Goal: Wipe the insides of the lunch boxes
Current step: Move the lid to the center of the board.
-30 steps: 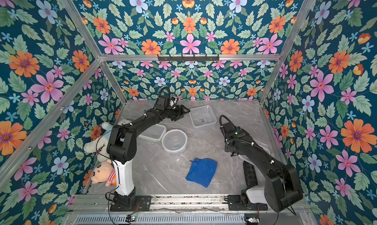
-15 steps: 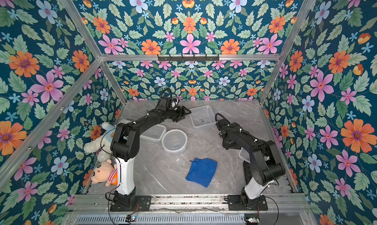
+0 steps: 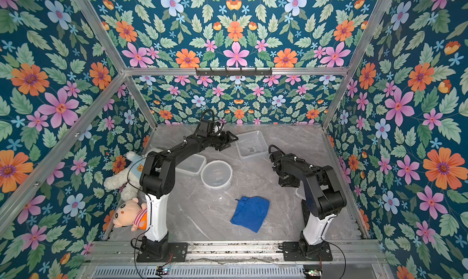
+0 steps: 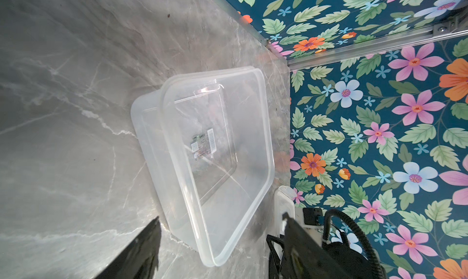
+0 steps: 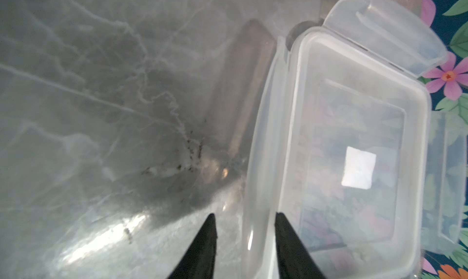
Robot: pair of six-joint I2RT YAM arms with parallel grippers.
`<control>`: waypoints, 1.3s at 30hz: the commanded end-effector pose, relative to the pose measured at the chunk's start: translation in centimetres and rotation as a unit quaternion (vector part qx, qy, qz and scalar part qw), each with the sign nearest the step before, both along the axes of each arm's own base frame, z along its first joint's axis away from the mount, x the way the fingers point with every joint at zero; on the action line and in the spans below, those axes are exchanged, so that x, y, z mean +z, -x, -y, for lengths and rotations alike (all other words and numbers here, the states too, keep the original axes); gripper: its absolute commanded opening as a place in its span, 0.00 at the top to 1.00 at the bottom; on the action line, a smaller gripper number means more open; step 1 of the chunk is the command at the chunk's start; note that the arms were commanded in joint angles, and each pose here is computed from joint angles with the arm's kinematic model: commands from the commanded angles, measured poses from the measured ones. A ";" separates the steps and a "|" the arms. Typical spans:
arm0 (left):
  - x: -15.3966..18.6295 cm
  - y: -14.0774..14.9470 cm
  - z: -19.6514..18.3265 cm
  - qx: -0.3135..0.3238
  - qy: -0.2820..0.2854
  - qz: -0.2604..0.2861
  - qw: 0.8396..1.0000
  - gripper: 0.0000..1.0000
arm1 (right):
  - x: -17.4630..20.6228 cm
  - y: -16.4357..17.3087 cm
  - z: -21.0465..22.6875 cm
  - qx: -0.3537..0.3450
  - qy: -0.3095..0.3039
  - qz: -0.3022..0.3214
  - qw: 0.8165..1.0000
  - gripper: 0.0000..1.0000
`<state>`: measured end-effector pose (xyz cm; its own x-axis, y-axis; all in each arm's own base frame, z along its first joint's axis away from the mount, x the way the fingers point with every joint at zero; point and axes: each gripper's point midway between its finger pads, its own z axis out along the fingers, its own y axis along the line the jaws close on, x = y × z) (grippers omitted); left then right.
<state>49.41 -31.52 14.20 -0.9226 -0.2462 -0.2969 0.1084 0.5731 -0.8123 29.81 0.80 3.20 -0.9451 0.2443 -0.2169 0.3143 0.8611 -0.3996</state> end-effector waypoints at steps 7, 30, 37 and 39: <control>-0.1 -0.1 -0.1 0.011 -0.002 -0.011 1.000 0.22 | 0.2 -3.6 -0.7 0.018 -0.012 0.030 0.999 0.89; 0.6 -1.8 0.4 0.004 -0.012 0.001 1.000 0.22 | 4.8 -2.2 -6.2 0.066 -0.152 0.105 0.981 0.41; 1.5 -2.3 -0.7 0.016 -0.018 0.009 1.000 0.22 | 6.5 5.9 -17.0 0.215 -0.265 0.098 0.935 0.35; 1.7 -2.4 -1.0 0.018 -0.019 0.010 1.000 0.22 | 5.6 8.2 -19.3 0.227 -0.301 0.080 0.923 0.35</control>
<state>51.64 -31.02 15.15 -0.9141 -0.2641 -0.3077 0.0947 0.5988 -0.7953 24.06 17.10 9.42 -0.9259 -0.0694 -0.3714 -0.1090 0.9902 0.0868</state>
